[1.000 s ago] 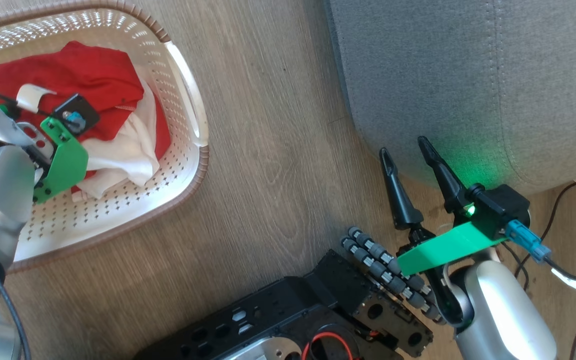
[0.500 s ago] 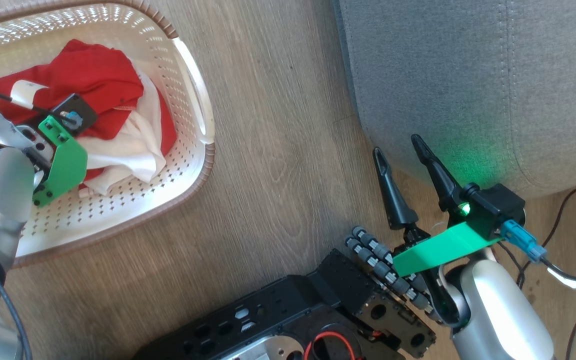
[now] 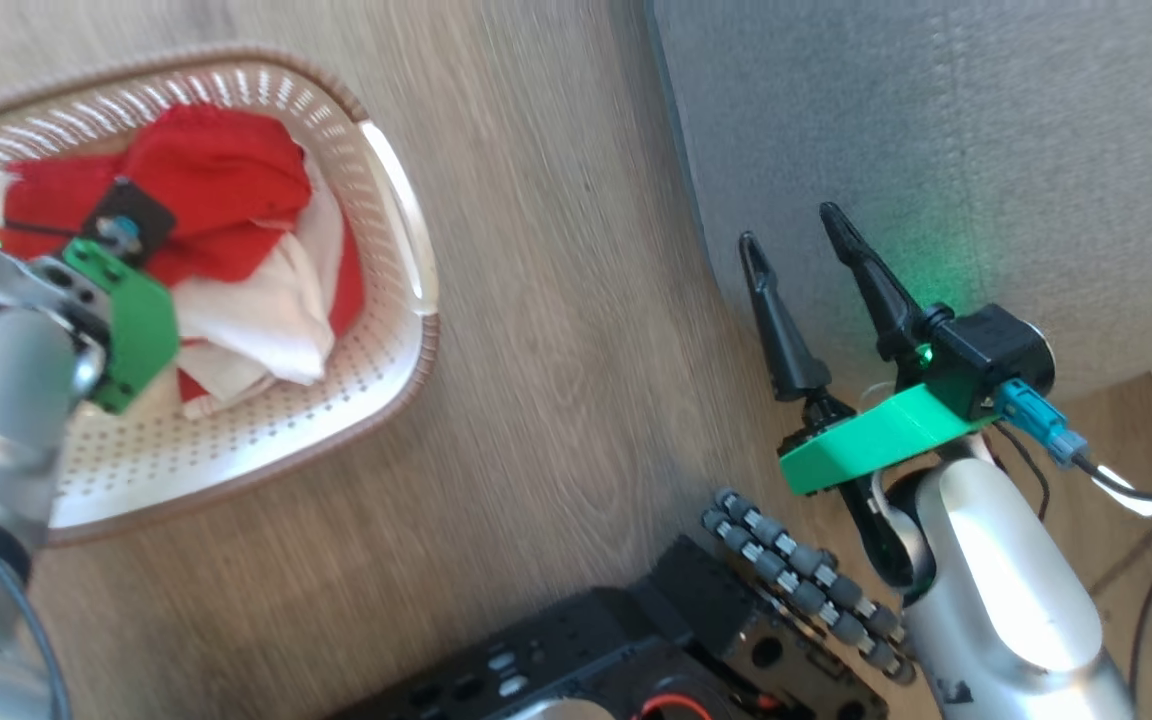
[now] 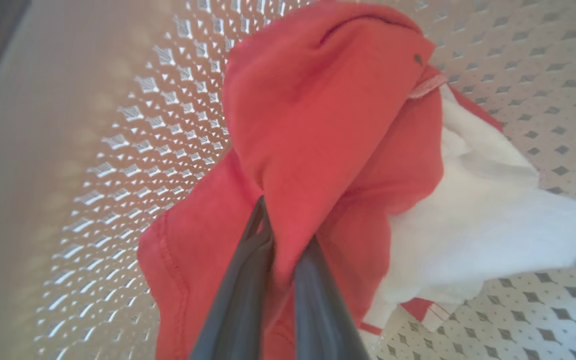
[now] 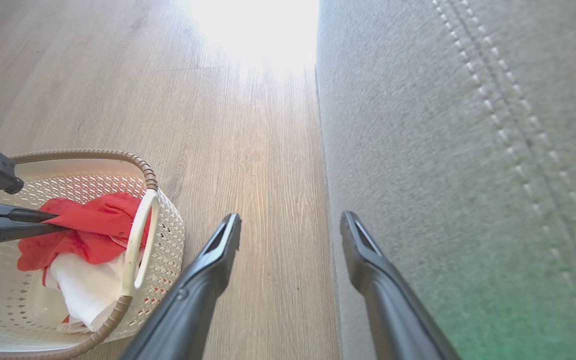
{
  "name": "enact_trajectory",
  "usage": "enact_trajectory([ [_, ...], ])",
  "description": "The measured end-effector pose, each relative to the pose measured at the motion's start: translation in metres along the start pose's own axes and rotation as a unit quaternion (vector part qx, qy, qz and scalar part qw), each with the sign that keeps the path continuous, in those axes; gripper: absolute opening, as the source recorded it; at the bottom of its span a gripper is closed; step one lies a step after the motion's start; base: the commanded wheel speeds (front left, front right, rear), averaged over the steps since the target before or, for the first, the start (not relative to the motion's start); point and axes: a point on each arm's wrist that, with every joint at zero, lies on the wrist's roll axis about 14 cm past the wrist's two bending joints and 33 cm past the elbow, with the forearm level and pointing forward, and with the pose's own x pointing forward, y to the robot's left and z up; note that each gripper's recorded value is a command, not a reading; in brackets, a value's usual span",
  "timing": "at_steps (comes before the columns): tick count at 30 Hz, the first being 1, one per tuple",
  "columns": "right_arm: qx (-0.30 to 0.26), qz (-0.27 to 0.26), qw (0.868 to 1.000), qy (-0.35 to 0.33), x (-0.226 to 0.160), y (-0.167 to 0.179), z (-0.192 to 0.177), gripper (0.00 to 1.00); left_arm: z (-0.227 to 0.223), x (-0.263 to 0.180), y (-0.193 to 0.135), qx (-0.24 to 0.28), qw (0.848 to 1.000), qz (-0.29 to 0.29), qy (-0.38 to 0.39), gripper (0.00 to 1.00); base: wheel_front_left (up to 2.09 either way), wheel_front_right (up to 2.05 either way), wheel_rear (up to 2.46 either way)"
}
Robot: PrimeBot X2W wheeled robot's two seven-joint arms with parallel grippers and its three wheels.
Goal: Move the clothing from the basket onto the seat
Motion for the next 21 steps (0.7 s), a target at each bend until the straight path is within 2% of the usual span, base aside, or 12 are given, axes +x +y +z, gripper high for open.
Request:
enact_trajectory([
  [5,-0.012,0.004,1.0,-0.022,-0.006,0.002,0.017,1.0,0.018,-0.032,-0.013,-0.026,0.999,0.013,-0.022,0.0,0.0,0.0,0.0],
  [8,-0.016,0.011,0.999,-0.043,-0.009,0.007,0.033,1.0,0.044,-0.054,-0.01,-0.041,0.997,0.034,-0.06,0.0,0.0,0.0,0.0],
  [13,-0.022,0.028,0.997,-0.07,-0.015,0.018,0.053,1.0,0.085,-0.095,0.0,-0.062,0.987,0.076,-0.125,0.0,0.0,0.0,0.0],
  [21,-0.026,0.054,0.993,-0.099,-0.034,0.039,0.073,1.0,0.111,-0.164,0.003,-0.094,0.968,0.136,-0.19,0.0,0.0,0.0,0.0],
])
